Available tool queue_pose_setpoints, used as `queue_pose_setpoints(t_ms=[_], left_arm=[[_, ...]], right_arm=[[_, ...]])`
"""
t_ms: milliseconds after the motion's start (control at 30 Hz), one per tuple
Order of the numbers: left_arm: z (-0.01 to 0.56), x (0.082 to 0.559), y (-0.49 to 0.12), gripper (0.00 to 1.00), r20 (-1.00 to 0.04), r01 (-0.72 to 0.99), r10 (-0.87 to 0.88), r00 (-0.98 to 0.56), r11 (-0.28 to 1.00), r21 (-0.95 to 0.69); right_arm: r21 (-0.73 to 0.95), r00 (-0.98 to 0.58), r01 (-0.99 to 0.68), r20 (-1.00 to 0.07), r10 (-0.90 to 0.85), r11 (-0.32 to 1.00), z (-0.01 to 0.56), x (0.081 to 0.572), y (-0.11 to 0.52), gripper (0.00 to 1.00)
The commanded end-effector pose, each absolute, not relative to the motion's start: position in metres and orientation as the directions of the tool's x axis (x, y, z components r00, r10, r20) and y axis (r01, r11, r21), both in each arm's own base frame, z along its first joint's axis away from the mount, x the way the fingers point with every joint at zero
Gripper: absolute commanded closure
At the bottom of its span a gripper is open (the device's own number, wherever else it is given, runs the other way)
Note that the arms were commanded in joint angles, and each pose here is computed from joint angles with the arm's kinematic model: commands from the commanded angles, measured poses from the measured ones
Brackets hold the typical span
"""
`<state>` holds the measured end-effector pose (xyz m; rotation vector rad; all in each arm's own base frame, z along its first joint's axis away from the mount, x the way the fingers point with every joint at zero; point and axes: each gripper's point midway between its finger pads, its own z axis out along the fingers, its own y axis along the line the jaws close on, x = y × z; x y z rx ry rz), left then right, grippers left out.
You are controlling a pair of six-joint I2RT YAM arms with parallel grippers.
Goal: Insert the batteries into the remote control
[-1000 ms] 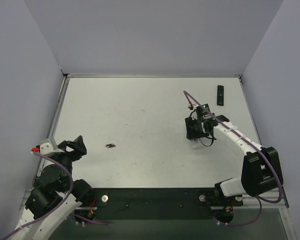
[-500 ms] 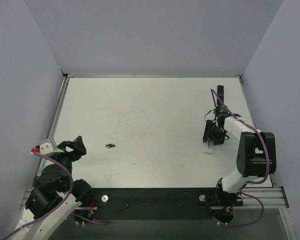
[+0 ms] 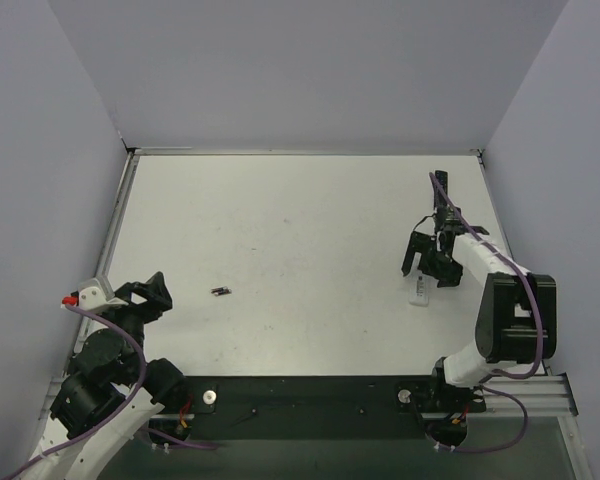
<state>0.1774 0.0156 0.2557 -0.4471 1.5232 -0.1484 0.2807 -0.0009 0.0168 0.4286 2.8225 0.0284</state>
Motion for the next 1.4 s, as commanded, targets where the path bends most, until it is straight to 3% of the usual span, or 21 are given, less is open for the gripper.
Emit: queue_pose_setpoints(t_ms=[0, 167, 267, 633, 833, 1367], left_arm=[[0.263, 0.173, 0.023, 0.18, -0.917, -0.191, -0.388, 0.095, 0.897, -0.399], [0.263, 0.174, 0.023, 0.18, -0.918, -0.192, -0.385, 0.094, 0.898, -0.396], [0.263, 0.174, 0.023, 0.18, -0.919, -0.193, -0.384, 0.094, 0.898, -0.395], [0.262, 0.174, 0.025, 0.18, -0.919, -0.203, -0.382, 0.097, 0.896, -0.394], [0.263, 0.175, 0.025, 0.18, -0.923, -0.205, -0.369, 0.106, 0.901, -0.383], [0.265, 0.179, 0.02, 0.19, -0.934, -0.181, -0.341, 0.108, 0.917, -0.356]], right_arm=[[0.087, -0.84, 0.302, -0.448, 0.308, 0.949, 0.064, 0.29, -0.008, 0.09], [0.181, -0.685, 0.313, -0.637, 0.354, 0.932, 0.129, 0.33, -0.008, 0.0], [0.209, -0.655, 0.254, -0.681, 0.327, 0.944, 0.148, 0.348, -0.003, 0.0], [0.135, -0.673, 0.345, -0.655, 0.345, 0.929, 0.136, 0.456, -0.033, 0.0], [0.098, -0.687, 0.379, -0.637, 0.351, 0.92, 0.119, 0.503, -0.071, 0.12], [0.034, -0.82, 0.362, -0.463, 0.336, 0.932, 0.04, 0.535, -0.094, 0.24]])
